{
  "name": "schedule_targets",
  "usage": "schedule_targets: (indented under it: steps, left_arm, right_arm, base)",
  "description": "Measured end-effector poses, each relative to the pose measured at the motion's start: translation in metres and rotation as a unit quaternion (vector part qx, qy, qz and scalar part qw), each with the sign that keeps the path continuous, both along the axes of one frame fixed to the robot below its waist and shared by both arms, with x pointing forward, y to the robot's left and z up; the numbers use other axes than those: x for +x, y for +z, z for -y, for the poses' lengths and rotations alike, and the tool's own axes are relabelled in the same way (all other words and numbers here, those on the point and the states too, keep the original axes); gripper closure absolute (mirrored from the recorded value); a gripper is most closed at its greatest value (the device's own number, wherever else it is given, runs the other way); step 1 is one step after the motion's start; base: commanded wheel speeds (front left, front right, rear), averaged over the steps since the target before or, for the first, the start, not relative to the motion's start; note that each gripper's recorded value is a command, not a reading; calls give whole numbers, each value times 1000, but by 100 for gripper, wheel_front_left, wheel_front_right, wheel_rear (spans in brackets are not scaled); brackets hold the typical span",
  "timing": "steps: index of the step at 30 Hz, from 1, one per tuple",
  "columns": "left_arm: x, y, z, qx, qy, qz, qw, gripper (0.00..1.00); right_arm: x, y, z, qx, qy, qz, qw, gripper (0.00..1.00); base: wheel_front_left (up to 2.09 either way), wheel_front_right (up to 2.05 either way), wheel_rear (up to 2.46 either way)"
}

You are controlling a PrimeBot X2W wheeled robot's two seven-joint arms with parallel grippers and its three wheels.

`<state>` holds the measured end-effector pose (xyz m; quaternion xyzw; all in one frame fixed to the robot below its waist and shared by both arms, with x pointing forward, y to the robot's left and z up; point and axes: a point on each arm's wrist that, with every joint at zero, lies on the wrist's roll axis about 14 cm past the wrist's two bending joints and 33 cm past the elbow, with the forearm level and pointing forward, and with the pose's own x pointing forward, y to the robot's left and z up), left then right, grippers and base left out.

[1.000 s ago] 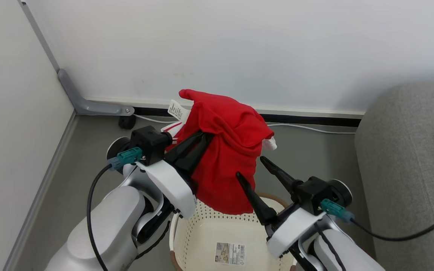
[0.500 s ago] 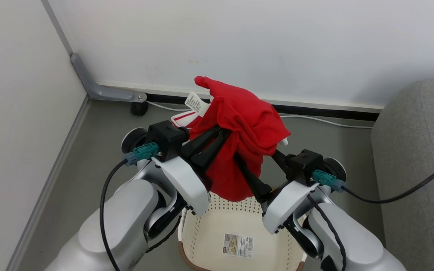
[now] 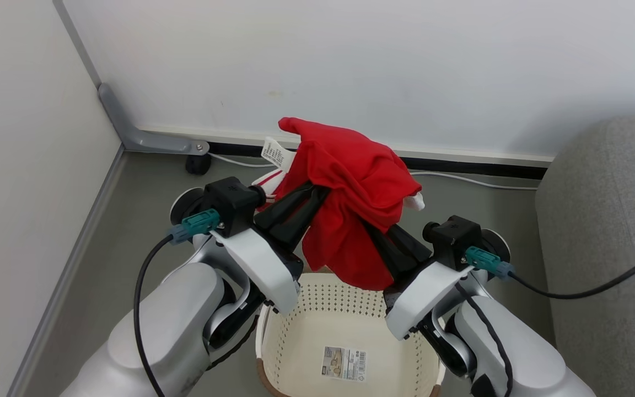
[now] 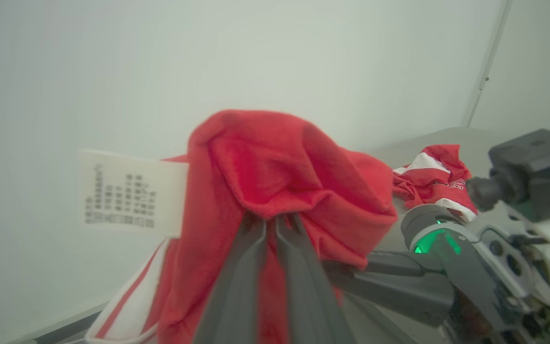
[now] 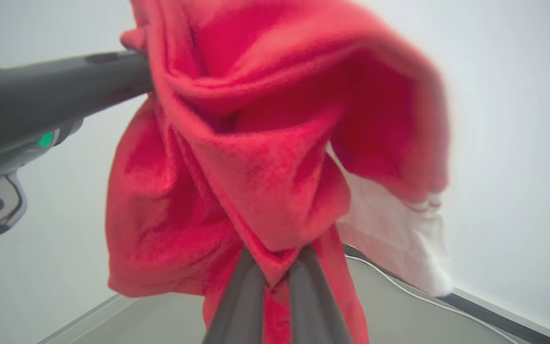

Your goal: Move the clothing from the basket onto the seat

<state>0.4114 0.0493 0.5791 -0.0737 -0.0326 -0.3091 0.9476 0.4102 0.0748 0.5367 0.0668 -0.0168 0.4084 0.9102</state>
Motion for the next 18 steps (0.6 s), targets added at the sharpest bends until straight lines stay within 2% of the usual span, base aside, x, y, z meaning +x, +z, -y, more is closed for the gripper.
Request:
schedule_targets:
  steps: [1,2,3,4,12,18]
  left_arm:
    - [0,2,-1,-5,1,2,1000,47]
    - [0,3,-1,-6,1,5,1000,18]
    - [-1,4,-2,-7,2,8,1000,18]
    - [-1,5,-3,-11,4,11,1000,0]
    - [-9,-16,-15,-13,20,-7,1000,0]
    - [-24,-27,7,-16,-16,-12,1000,0]
  right_arm:
    - [-1,3,2,5,-4,1,1000,100]
    - [-3,5,5,11,-8,3,1000,100]
    - [-4,7,8,15,-12,3,1000,100]
    - [-6,9,11,20,-16,5,1000,100]
    - [-15,12,41,39,-61,4,997,100]
    - [-19,18,79,53,-118,13,992,100]
  base:
    - [0,0,0]
    - [0,0,0]
    - [0,0,0]
    - [0,0,0]
    - [0,0,0]
    - [0,0,0]
